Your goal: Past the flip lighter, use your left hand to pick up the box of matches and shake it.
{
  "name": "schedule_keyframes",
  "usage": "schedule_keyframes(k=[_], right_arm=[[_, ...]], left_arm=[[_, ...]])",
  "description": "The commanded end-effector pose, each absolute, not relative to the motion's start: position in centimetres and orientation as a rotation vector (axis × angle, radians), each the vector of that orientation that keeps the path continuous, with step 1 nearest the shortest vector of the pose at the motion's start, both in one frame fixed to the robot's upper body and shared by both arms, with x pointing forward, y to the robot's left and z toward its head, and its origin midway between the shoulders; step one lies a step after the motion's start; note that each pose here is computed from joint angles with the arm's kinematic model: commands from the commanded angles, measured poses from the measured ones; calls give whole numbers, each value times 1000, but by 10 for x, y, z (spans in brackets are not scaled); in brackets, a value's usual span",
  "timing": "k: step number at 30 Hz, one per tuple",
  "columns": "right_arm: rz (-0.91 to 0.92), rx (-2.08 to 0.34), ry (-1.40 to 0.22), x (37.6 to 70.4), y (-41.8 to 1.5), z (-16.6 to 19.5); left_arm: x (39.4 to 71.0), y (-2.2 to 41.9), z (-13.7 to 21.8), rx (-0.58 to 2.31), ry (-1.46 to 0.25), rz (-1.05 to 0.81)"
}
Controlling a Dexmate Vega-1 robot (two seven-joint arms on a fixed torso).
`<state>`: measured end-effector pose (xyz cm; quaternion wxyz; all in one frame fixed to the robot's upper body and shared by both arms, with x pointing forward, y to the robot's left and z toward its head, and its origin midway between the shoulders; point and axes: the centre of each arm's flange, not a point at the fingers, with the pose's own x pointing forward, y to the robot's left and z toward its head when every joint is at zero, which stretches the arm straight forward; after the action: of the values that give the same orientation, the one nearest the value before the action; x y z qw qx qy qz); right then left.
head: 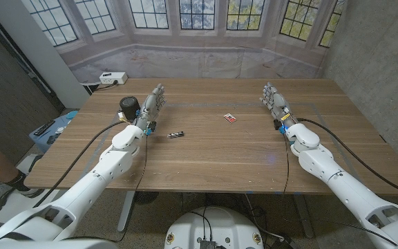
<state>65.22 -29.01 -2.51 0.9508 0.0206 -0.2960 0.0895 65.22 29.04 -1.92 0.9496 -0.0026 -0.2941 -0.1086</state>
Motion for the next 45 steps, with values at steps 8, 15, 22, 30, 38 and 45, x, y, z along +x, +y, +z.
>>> schedule_keyframes(k=[8,15,22,30,38,45], right_arm=[[169,48,-620,645,-272,-29],[166,46,-620,646,-271,-30],[168,40,-624,648,-269,-29],[169,32,-636,650,-269,-26],[163,33,-647,652,-274,-24],[157,33,-661,654,-279,-19]], left_arm=[[644,280,1,133,-603,-291],[645,274,7,175,-598,-322],[645,267,15,240,-597,-354],[644,253,23,333,-611,-411],[642,244,36,413,-643,-420],[642,238,48,500,-656,-435]])
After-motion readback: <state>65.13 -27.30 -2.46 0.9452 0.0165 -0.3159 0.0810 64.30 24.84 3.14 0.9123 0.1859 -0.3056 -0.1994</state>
